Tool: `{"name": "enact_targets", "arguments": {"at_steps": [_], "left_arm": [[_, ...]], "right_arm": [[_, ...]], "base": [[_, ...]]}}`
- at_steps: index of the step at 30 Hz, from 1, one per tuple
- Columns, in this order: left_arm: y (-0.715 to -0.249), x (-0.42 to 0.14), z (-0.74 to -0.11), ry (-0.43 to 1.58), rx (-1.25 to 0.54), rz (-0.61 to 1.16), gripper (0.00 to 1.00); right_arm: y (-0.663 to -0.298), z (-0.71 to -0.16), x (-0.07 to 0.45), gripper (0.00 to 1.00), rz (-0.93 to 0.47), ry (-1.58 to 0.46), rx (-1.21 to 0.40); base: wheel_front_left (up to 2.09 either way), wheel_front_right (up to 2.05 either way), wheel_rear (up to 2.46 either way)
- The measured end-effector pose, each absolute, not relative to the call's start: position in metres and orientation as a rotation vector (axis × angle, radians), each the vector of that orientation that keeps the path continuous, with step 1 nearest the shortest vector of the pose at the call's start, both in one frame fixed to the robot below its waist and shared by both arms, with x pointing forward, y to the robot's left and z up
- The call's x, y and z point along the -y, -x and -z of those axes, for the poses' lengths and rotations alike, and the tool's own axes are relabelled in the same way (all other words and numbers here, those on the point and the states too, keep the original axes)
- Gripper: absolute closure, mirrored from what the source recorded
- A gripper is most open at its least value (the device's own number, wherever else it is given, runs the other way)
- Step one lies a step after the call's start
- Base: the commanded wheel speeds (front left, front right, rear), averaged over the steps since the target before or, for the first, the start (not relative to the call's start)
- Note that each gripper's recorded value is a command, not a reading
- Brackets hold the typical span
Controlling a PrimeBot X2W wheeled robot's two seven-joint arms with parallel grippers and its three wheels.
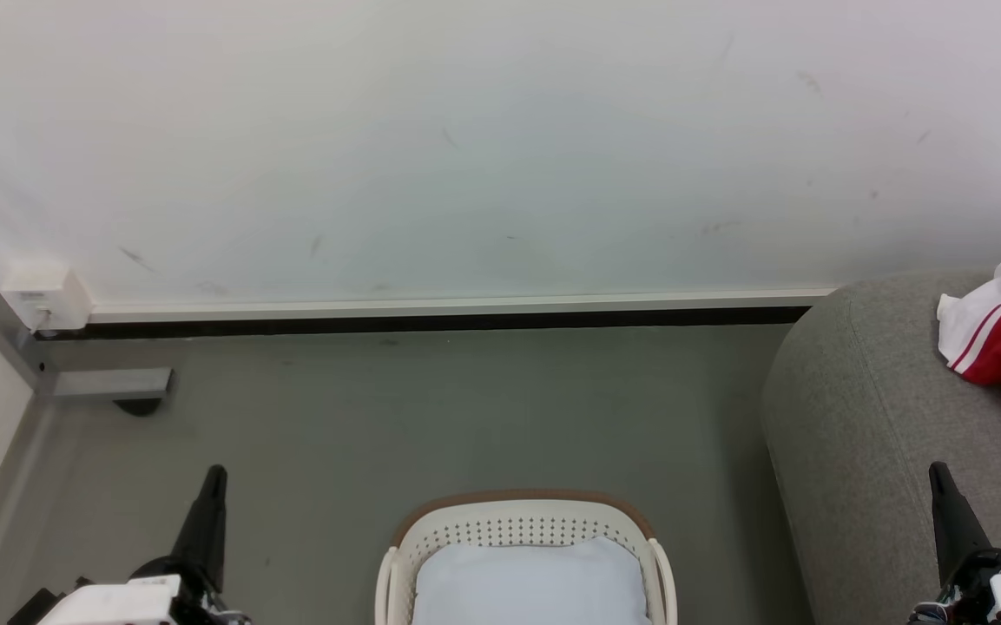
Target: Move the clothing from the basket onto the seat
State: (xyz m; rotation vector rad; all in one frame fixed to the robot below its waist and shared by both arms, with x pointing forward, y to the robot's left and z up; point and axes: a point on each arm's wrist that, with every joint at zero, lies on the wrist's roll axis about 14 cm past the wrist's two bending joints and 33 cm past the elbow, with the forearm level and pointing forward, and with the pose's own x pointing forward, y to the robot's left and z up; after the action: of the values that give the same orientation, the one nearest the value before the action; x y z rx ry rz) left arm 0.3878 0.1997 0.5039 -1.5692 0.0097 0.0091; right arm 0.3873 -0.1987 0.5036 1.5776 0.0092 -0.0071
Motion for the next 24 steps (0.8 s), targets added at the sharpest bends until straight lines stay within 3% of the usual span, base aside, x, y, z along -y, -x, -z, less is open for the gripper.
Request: {"name": "enact_targets", "arguments": {"at_steps": [24], "left_arm": [[-0.3878,-0.1997,-0.5039,1.569,-0.01,-0.009,1.0]], "right_arm": [[-0.3873,-0.5036,0.1987,1.0,0.007,-1.578,-0.009]], "base": [[0.0,0.0,0.0]]}}
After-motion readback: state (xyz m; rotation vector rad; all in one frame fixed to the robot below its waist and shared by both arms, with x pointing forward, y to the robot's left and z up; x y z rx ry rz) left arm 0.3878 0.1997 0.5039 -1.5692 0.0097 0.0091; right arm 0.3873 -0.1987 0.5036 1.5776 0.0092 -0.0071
